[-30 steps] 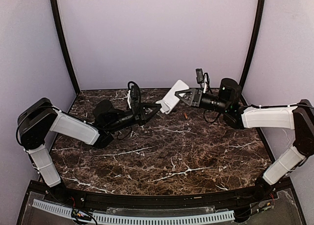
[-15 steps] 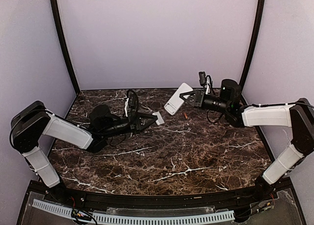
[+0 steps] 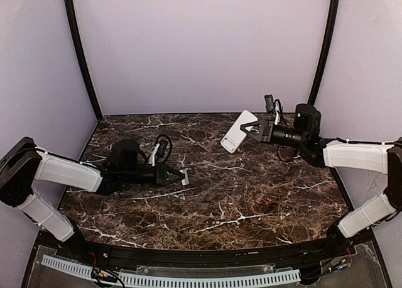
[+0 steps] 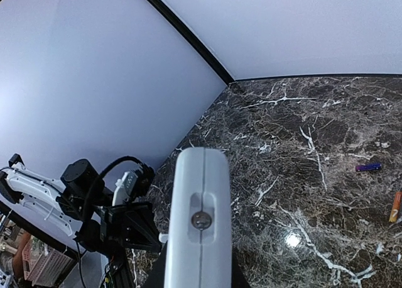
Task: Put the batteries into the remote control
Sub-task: Place the battery cover at the center of the board.
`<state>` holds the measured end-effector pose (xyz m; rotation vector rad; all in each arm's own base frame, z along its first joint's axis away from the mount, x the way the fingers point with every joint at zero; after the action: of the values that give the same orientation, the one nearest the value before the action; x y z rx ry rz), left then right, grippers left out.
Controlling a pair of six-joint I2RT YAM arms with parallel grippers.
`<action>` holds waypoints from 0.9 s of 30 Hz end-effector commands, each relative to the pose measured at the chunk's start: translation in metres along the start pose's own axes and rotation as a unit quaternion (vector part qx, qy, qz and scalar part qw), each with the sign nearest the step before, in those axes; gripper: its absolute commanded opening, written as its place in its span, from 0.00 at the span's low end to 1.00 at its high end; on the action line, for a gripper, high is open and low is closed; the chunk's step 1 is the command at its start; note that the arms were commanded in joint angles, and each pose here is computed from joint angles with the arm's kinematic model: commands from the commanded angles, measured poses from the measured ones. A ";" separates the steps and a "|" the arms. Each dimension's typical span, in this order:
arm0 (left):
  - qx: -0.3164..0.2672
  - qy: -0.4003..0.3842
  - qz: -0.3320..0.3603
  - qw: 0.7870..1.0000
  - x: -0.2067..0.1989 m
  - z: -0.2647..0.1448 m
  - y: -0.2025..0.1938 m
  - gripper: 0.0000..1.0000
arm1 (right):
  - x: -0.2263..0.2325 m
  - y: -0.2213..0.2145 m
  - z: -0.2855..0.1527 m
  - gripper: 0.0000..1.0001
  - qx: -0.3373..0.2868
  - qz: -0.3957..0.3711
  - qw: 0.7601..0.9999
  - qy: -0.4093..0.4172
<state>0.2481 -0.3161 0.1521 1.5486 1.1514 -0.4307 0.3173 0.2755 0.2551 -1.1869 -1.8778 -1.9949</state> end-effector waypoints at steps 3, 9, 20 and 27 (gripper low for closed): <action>0.048 -0.087 -0.052 0.994 -0.001 0.013 -0.030 0.00 | 0.002 -0.002 -0.009 0.00 0.002 -0.012 1.000 0.000; 0.056 -0.113 -0.081 0.989 0.007 0.022 -0.039 0.01 | 0.000 -0.005 -0.008 0.00 0.006 -0.008 1.000 0.001; 0.076 -0.088 -0.140 0.983 0.042 0.031 -0.055 0.03 | 0.001 -0.004 -0.009 0.00 0.008 -0.009 1.000 -0.004; 0.092 -0.014 -0.171 0.981 0.077 0.032 -0.069 0.08 | 0.000 -0.005 -0.009 0.00 0.009 -0.009 1.000 -0.008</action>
<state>0.2351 -0.3268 0.0641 1.4664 1.2966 -0.8258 0.3114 0.2709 0.2420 -1.2149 -1.9080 -1.9283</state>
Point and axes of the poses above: each gripper's point midway between its finger pads, its own z axis out along the fingers, its own x axis along the line the jaws close on, y = z × x, the point moved 1 cm from there along -z, back along the fingers, and after that the axes turned 2 degrees about -z, right-handed, at the moved point
